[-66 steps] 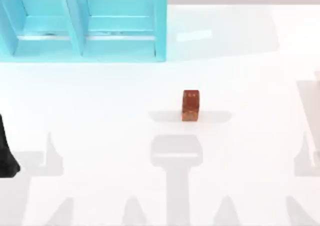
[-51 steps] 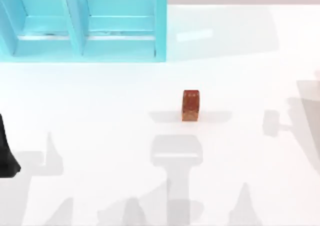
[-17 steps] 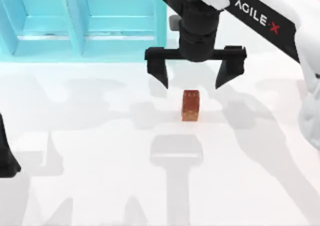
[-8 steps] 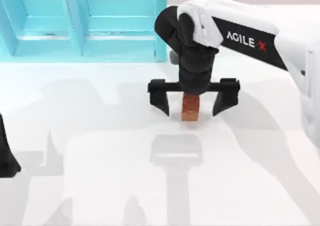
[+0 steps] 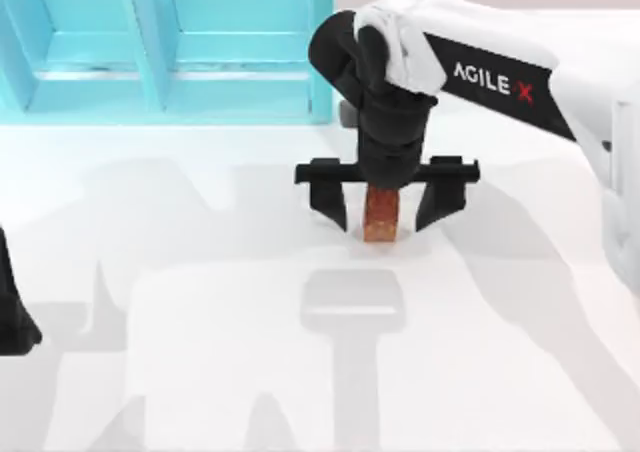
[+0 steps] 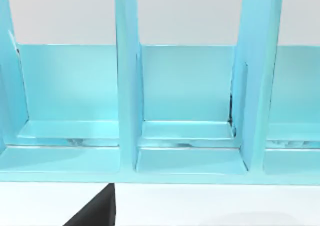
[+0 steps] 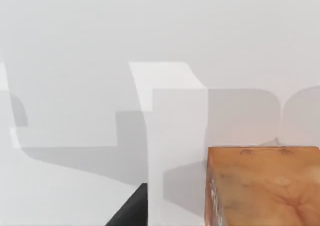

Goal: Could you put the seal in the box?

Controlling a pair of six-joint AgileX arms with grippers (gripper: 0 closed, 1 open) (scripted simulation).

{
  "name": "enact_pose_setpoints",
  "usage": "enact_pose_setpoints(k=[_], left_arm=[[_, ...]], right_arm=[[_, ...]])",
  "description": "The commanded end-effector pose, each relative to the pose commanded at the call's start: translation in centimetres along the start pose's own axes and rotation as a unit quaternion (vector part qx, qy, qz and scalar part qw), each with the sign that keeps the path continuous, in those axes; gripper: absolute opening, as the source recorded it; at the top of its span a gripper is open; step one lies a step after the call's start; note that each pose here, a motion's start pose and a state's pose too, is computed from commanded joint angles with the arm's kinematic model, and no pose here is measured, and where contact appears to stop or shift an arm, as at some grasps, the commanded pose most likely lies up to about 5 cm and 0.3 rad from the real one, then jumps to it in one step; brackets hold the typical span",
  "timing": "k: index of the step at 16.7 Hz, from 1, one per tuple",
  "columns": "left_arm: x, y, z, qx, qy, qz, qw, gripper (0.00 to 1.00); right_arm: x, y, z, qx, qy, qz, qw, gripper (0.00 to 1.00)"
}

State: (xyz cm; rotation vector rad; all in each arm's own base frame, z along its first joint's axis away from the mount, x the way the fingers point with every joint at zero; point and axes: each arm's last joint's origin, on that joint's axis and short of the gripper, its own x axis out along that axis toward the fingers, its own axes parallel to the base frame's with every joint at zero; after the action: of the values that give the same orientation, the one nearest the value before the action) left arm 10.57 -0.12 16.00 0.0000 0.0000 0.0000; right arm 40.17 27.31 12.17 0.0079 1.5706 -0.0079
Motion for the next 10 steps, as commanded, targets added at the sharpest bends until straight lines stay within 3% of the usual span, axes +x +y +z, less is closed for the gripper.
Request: enact_pose_setpoints(k=[8,10], left_arm=[[0.00,0.00,0.00,0.000,0.000,0.000,1.000,1.00],[0.00,0.00,0.00,0.000,0.000,0.000,1.000,1.00]], right_arm=[[0.00,0.00,0.00,0.000,0.000,0.000,1.000,0.02],[0.00,0.00,0.00,0.000,0.000,0.000,1.000,0.00]])
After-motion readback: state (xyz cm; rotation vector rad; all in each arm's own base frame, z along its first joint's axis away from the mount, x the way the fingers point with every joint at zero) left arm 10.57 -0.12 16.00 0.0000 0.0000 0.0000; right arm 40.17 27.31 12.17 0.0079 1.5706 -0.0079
